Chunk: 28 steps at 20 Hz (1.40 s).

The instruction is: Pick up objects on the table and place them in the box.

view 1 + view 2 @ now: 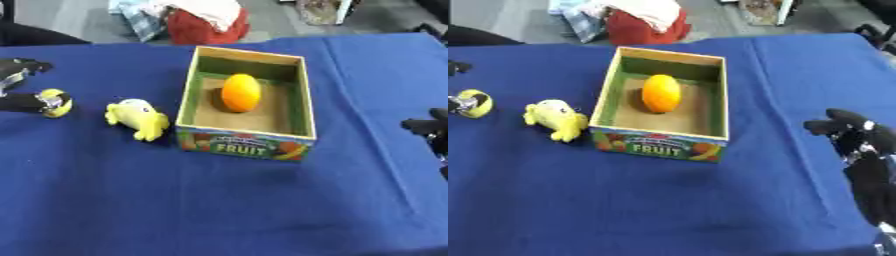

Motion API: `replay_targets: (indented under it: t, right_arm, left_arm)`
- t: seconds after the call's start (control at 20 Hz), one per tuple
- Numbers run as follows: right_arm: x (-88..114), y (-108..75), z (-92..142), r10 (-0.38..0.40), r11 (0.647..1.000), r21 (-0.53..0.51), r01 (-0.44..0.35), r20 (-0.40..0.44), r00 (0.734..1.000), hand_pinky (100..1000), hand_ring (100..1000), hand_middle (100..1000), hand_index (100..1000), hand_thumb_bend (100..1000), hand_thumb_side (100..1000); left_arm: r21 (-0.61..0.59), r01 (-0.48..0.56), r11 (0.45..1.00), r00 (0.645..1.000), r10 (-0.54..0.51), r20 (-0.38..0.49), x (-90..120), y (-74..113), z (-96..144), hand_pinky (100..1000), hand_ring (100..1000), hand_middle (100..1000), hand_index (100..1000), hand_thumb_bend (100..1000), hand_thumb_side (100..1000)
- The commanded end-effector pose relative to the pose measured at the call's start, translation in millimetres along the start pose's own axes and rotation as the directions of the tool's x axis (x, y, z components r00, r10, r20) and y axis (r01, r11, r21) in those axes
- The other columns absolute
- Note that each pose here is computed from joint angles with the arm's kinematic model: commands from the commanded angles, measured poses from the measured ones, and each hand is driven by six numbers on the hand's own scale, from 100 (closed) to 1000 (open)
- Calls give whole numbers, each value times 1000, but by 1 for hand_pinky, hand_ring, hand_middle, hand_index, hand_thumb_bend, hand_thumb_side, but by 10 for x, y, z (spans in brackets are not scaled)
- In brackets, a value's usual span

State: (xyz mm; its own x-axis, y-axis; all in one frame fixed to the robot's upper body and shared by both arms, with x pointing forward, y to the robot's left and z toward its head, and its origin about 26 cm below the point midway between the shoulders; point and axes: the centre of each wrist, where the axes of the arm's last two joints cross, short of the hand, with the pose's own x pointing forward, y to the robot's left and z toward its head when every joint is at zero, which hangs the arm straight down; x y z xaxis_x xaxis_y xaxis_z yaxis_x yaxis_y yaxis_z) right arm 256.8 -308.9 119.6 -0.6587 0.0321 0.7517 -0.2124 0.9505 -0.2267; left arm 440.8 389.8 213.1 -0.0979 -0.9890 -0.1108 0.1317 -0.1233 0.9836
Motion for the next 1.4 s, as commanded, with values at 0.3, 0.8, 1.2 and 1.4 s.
replay_targets:
  t: [0.3,0.8,1.2,1.4]
  right_arm:
    - [48,-3,-46,13,1000,9,-14,14,1000,953,789,621,840,100,1000]
    - [41,30,-68,18,1000,16,-18,15,1000,954,791,619,841,100,1000]
    - [38,51,-86,21,1000,21,-22,16,1000,956,792,619,842,100,1000]
    - [38,54,-92,21,1000,21,-21,15,1000,956,793,619,843,100,1000]
  left_arm:
    - [11,53,999,998,-53,-39,-160,124,78,906,905,882,1000,352,783]
    - [-11,93,996,993,-94,-75,-187,87,64,878,887,830,974,320,695]
    - [-23,118,993,990,-120,-78,-169,74,49,802,801,730,893,258,658]
    - [-20,121,992,990,-122,-76,-154,71,41,760,753,669,848,179,583]
